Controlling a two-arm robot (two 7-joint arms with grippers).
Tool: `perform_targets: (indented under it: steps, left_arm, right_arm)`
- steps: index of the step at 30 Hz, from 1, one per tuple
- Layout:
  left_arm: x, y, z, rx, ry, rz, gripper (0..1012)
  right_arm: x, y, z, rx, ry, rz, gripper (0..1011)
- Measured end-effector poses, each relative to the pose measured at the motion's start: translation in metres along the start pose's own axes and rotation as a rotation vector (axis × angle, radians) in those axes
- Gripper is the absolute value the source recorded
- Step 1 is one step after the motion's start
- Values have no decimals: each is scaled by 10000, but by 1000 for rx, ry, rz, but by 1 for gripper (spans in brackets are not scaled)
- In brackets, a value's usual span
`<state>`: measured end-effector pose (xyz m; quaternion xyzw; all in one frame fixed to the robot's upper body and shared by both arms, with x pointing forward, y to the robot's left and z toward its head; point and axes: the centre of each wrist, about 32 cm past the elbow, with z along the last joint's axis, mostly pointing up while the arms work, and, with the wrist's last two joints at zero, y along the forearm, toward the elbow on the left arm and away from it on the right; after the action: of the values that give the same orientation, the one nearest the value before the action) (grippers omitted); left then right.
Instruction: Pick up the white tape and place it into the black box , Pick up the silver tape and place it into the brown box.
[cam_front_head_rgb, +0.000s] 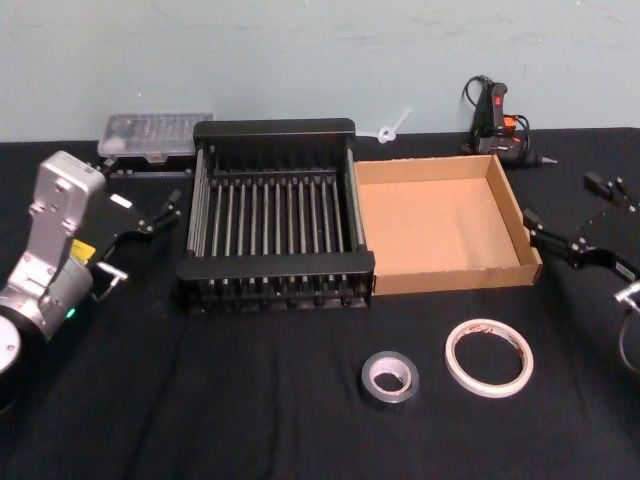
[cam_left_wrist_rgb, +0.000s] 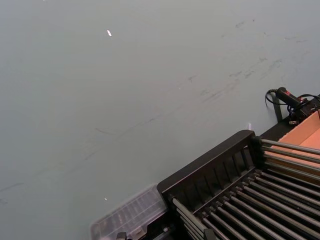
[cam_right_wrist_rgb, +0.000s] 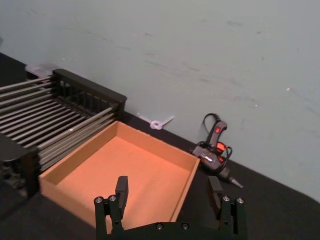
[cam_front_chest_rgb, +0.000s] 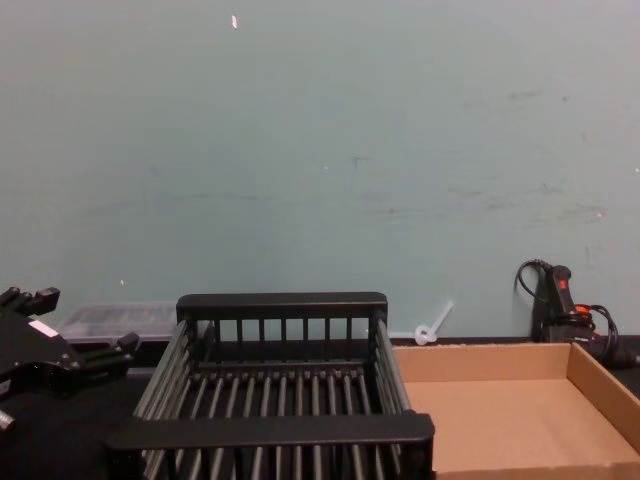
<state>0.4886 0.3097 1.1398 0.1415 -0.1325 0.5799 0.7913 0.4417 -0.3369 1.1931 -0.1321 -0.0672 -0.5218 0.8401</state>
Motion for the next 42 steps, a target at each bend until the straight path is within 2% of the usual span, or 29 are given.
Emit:
perform_targets:
  steps: [7, 15, 19, 28, 34, 42]
  left_arm:
    - [0, 0, 0, 0, 0, 0, 1001]
    - [0, 0, 0, 0, 0, 0, 1002]
    - [0, 0, 0, 0, 0, 0, 1001]
    - [0, 0, 0, 0, 0, 0, 1001]
    - [0, 0, 0, 0, 0, 0, 1001]
    - [0, 0, 0, 0, 0, 0, 1001]
  right_arm:
    - [-86, -140, -8, -28, 53, 39, 1002]
    - [-170, -205, -56, -76, 104, 73, 1002]
    - [-192, -213, -73, -100, 117, 87, 1002]
    - [-253, -207, -157, -203, 149, 130, 1002]
    - [-269, -169, -211, -255, 159, 140, 1002]
    - [-297, -117, -265, -283, 146, 141, 1002]
